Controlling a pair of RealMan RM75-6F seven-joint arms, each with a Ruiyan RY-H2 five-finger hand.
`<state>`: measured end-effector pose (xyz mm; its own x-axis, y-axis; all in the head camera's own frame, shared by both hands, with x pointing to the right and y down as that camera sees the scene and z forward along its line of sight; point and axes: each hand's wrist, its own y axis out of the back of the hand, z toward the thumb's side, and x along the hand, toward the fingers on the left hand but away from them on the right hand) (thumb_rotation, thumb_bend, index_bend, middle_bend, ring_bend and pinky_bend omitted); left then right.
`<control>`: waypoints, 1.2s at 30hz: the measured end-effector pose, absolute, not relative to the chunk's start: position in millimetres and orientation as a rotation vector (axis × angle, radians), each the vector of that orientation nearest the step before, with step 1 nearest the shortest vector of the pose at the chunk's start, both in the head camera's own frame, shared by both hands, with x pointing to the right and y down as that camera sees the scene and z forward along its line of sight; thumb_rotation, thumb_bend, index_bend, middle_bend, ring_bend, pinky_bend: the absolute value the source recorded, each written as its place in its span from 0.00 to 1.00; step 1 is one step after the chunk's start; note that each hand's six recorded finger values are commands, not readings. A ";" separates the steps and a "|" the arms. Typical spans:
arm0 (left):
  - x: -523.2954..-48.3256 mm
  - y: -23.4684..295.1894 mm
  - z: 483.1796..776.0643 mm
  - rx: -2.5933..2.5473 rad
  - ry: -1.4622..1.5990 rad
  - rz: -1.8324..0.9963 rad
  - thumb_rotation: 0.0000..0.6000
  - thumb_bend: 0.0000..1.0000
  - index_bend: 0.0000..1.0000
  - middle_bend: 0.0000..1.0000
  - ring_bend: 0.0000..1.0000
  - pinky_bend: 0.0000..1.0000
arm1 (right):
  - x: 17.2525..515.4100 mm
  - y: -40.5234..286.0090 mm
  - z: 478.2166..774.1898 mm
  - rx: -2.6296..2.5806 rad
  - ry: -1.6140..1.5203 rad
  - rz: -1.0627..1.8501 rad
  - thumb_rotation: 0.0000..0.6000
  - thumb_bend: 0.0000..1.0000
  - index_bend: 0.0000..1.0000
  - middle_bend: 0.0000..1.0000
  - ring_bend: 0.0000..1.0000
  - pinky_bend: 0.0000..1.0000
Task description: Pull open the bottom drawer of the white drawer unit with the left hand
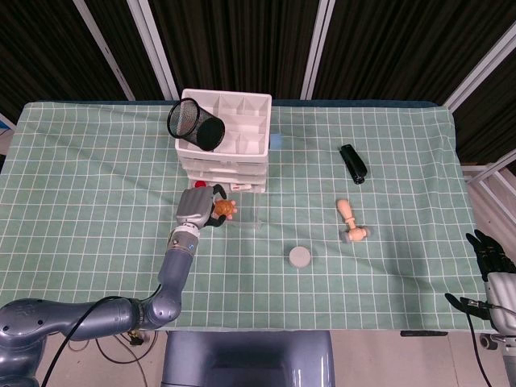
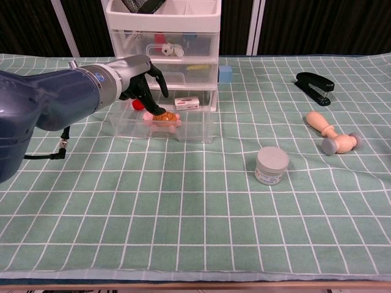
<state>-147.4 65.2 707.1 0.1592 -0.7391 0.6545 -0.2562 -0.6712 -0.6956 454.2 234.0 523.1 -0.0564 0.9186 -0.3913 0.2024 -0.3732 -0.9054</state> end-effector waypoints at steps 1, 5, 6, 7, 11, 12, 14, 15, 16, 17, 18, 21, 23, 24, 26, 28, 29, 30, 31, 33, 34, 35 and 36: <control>-147.4 63.5 708.1 -2.006 0.932 -1.533 1.00 0.28 0.40 1.00 1.00 1.00 | 454.2 234.1 523.2 -1.601 -1.211 1.479 1.00 0.02 0.00 0.00 0.00 0.21; -148.3 57.4 713.9 -1.961 0.885 -1.577 1.00 0.28 0.40 1.00 1.00 1.00 | 454.1 234.3 523.4 -1.603 -1.212 1.481 1.00 0.02 0.00 0.00 0.00 0.21; -148.8 56.3 715.1 -1.952 0.877 -1.586 1.00 0.28 0.41 1.00 1.00 1.00 | 454.2 234.3 523.5 -1.603 -1.213 1.481 1.00 0.02 0.00 0.00 0.00 0.21; -149.5 55.5 716.6 -1.944 0.868 -1.596 1.00 0.28 0.41 1.00 1.00 1.00 | 454.2 234.3 523.5 -1.603 -1.213 1.482 1.00 0.03 0.00 0.00 0.00 0.21; -151.9 57.1 725.5 -1.921 0.815 -1.649 1.00 0.28 0.43 1.00 1.00 1.00 | 454.2 234.3 523.7 -1.604 -1.214 1.483 1.00 0.03 0.00 0.00 0.00 0.21; -152.4 57.4 727.8 -1.915 0.802 -1.660 1.00 0.28 0.43 1.00 1.00 1.00 | 454.2 234.4 523.7 -1.604 -1.213 1.483 1.00 0.02 0.00 0.00 0.00 0.21; -152.6 57.3 732.9 -1.906 0.782 -1.682 1.00 0.28 0.43 1.00 1.00 1.00 | 454.3 234.4 523.7 -1.604 -1.215 1.483 1.00 0.03 0.00 0.00 0.00 0.21; -152.2 57.4 735.2 -1.903 0.774 -1.689 1.00 0.28 0.43 1.00 1.00 1.00 | 454.4 234.4 523.7 -1.603 -1.216 1.483 1.00 0.03 0.00 0.00 0.00 0.21; -151.7 57.5 737.5 -1.900 0.765 -1.696 1.00 0.28 0.43 1.00 1.00 1.00 | 454.6 234.3 523.7 -1.603 -1.218 1.484 1.00 0.02 0.00 0.00 0.00 0.21; -150.6 57.7 740.6 -1.896 0.752 -1.704 1.00 0.28 0.43 1.00 1.00 1.00 | 454.9 234.2 523.7 -1.603 -1.220 1.484 1.00 0.02 0.00 0.00 0.00 0.21; -149.5 58.0 742.8 -1.894 0.742 -1.709 1.00 0.28 0.43 1.00 1.00 1.00 | 455.2 234.0 523.6 -1.602 -1.221 1.485 1.00 0.02 0.00 0.00 0.00 0.21; -144.8 58.3 748.3 -1.889 0.719 -1.718 1.00 0.28 0.43 1.00 1.00 1.00 | 455.4 233.8 523.6 -1.602 -1.222 1.485 1.00 0.03 0.00 0.00 0.00 0.21; -141.8 58.1 751.0 -1.883 0.706 -1.717 1.00 0.28 0.43 1.00 1.00 1.00 | 455.4 233.8 523.9 -1.602 -1.220 1.486 1.00 0.03 0.00 0.00 0.00 0.21; -140.6 57.9 751.9 -1.880 0.700 -1.716 1.00 0.28 0.43 1.00 1.00 1.00 | 455.5 233.7 523.9 -1.602 -1.220 1.486 1.00 0.02 0.00 0.00 0.00 0.21; -137.8 56.8 752.7 -1.872 0.691 -1.710 1.00 0.27 0.43 1.00 1.00 1.00 | 455.9 233.5 524.0 -1.601 -1.223 1.487 1.00 0.02 0.00 0.00 0.00 0.21; -135.7 55.0 751.6 -1.870 0.691 -1.700 1.00 0.25 0.43 1.00 1.00 1.00 | 456.4 233.3 524.0 -1.600 -1.225 1.488 1.00 0.02 0.00 0.00 0.00 0.21; -134.6 53.6 750.5 -1.870 0.694 -1.694 1.00 0.24 0.43 1.00 1.00 1.00 | 456.5 233.1 524.0 -1.600 -1.226 1.488 1.00 0.02 0.00 0.00 0.00 0.21; -134.1 52.8 749.7 -1.870 0.696 -1.692 1.00 0.24 0.43 1.00 1.00 1.00 | 456.6 233.0 524.0 -1.600 -1.227 1.488 1.00 0.02 0.00 0.00 0.00 0.21; -133.7 52.1 748.9 -1.870 0.696 -1.689 1.00 0.23 0.43 1.00 1.00 1.00 | 456.7 233.0 524.0 -1.599 -1.227 1.488 1.00 0.02 0.00 0.00 0.00 0.21; -132.6 50.4 746.9 -1.867 0.688 -1.685 1.00 0.22 0.43 1.00 1.00 1.00 | 456.6 233.1 524.0 -1.600 -1.226 1.489 1.00 0.02 0.00 0.00 0.00 0.21; -131.9 49.8 745.8 -1.865 0.681 -1.683 1.00 0.21 0.43 1.00 1.00 1.00 | 456.5 233.2 524.1 -1.600 -1.225 1.489 1.00 0.02 0.00 0.00 0.00 0.21; -131.0 49.1 744.3 -1.863 0.671 -1.684 1.00 0.21 0.43 1.00 1.00 1.00 | 456.3 233.2 524.1 -1.600 -1.224 1.489 1.00 0.02 0.00 0.00 0.00 0.21; -130.4 48.6 743.3 -1.861 0.663 -1.686 1.00 0.21 0.43 1.00 1.00 1.00 | 456.2 233.2 524.1 -1.600 -1.224 1.488 1.00 0.03 0.00 0.00 0.00 0.21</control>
